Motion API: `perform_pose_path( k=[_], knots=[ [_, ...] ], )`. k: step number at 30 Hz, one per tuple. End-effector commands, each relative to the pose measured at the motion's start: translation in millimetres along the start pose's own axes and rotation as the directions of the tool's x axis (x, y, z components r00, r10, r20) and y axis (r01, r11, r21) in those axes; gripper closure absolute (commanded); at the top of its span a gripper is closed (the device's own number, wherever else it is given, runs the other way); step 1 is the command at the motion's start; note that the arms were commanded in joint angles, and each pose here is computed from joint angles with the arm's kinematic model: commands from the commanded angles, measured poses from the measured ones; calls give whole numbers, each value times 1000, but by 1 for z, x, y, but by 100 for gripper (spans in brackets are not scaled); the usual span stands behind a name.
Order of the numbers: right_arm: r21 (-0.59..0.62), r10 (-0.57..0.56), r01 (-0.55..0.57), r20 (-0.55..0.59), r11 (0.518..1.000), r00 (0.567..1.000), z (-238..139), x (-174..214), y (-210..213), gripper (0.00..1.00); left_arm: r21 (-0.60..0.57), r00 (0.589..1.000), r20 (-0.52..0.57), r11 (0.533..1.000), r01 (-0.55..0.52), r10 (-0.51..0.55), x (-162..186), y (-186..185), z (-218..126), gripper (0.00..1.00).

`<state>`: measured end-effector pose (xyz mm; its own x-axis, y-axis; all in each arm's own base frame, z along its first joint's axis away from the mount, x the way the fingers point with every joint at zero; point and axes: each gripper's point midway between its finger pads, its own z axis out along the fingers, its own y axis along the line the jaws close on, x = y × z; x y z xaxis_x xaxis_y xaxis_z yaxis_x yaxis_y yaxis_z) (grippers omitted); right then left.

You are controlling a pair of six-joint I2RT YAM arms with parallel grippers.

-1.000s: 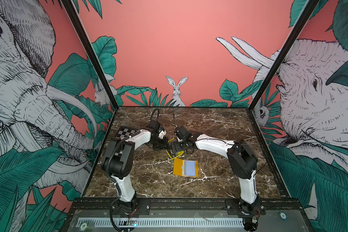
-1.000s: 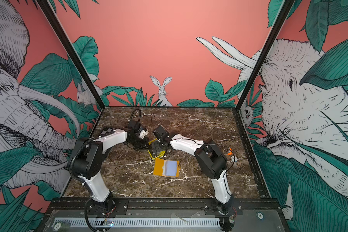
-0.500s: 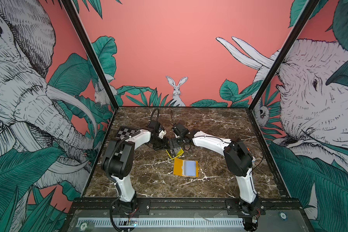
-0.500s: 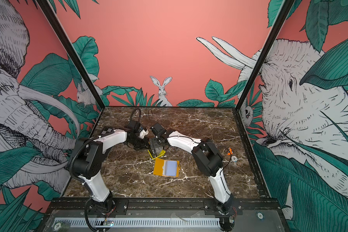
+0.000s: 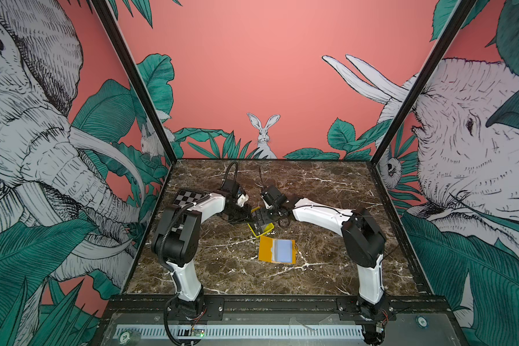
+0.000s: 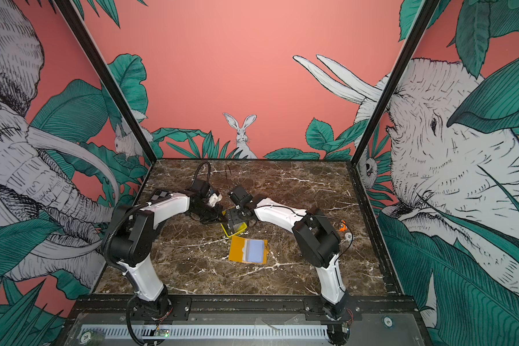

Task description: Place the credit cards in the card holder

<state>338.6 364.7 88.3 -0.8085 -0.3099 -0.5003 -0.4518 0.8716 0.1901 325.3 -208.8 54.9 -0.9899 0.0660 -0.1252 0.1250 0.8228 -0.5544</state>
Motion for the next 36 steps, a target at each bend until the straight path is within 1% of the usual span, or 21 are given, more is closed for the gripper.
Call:
perform_pose_path(
  k=[1, 3, 6, 8, 10, 13, 16, 28, 36],
  knots=[
    [-78, -15, 22, 90, 997, 996, -29, -22, 14, 20, 4, 1000, -15, 1000, -8, 8, 3, -2, 3, 97],
    [-121, -20, 31, 90, 992, 996, -31, -22, 21, 29, 4, 1000, -15, 1000, -10, 10, 3, -3, 3, 97],
    [-171, -30, 44, 83, 984, 996, -28, -23, 31, 45, -3, 1000, -13, 1000, -14, 14, 3, -2, 2, 97],
    [-189, -27, 41, 77, 981, 997, -24, -23, 34, 56, -7, 1000, -9, 1000, -16, 16, 2, -2, 1, 97],
    [-193, -22, 35, 68, 981, 997, -18, -22, 35, 65, -8, 1000, -8, 1000, -17, 17, 2, -2, 1, 97],
    [-193, -19, 31, 63, 981, 998, -10, -23, 36, 74, -5, 1000, -9, 1000, -17, 17, 2, -2, 1, 97],
    [-203, -16, 26, 52, 979, 998, -3, -22, 38, 79, -4, 1000, -10, 1000, -15, 15, 2, -3, 1, 97],
    [-219, -10, 15, 24, 976, 1000, 17, -19, 42, 85, -4, 1000, -11, 1000, -17, 16, 2, -3, 2, 97],
    [-221, -7, 13, 26, 975, 1000, 17, -20, 43, 91, -4, 1000, -10, 1000, -16, 16, 2, -3, 1, 97]
  ],
)
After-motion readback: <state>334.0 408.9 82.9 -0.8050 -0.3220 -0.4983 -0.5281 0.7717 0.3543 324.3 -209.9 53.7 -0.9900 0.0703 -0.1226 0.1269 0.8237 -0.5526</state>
